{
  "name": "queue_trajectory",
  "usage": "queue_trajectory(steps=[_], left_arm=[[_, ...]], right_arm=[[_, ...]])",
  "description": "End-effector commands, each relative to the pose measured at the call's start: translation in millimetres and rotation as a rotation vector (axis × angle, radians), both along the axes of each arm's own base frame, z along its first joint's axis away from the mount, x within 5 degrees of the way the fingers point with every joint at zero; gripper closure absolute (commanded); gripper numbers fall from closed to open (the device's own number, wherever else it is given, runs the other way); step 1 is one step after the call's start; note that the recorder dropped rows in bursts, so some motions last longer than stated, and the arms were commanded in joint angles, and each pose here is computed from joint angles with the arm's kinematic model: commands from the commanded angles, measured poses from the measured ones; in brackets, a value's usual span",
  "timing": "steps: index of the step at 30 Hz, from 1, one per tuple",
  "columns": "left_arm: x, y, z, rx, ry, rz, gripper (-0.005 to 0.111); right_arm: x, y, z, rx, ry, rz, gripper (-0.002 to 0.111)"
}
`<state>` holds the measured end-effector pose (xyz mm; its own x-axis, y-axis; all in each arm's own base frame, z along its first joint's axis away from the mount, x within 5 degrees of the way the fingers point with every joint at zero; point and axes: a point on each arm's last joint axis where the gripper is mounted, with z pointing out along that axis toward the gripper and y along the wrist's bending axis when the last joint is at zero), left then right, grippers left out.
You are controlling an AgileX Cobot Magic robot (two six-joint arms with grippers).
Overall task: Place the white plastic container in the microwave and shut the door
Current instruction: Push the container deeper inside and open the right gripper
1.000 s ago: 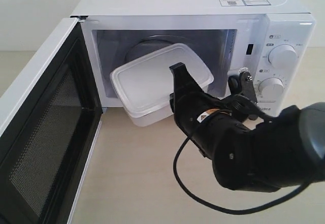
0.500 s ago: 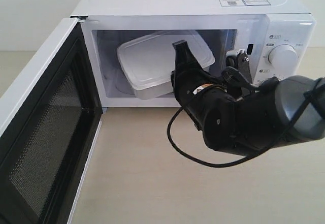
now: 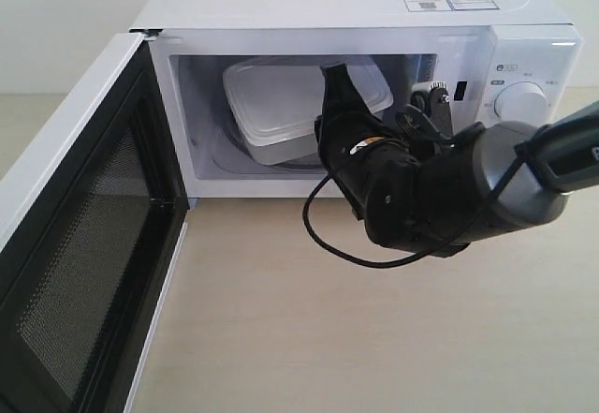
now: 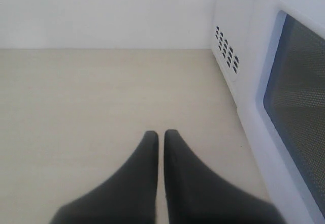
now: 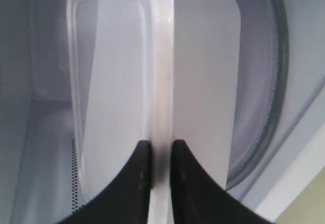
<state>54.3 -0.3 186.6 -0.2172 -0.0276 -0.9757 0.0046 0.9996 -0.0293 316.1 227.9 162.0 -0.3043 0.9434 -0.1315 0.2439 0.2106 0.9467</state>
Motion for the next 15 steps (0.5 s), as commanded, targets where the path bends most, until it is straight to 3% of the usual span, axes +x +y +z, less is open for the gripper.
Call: queue_trajectory(steps=[1, 7, 12, 13, 15], left_arm=[[0.0, -0.3, -1.0, -0.006, -0.001, -0.002, 0.102], [0.0, -0.3, -0.8, -0.006, -0.003, -0.002, 0.102], [0.0, -0.3, -0.8, -0.006, -0.003, -0.002, 0.102], [0.0, -0.3, -0.8, -0.006, -0.003, -0.002, 0.102], [0.0, -0.3, -0.8, -0.006, -0.003, -0.002, 0.102]], right_arm=[[8.9, 3.7, 4.4, -0.003, -0.050, 0.027, 0.108], [9.3, 3.8, 0.6, 0.012, -0.037, 0.019, 0.107], [9.3, 3.5, 0.5, 0.017, -0.034, 0.014, 0.063], [9.2, 3.7, 0.1, 0.016, -0.030, 0.016, 0.058], [8.3, 4.2, -1.5, -0.010, -0.022, 0.034, 0.058]])
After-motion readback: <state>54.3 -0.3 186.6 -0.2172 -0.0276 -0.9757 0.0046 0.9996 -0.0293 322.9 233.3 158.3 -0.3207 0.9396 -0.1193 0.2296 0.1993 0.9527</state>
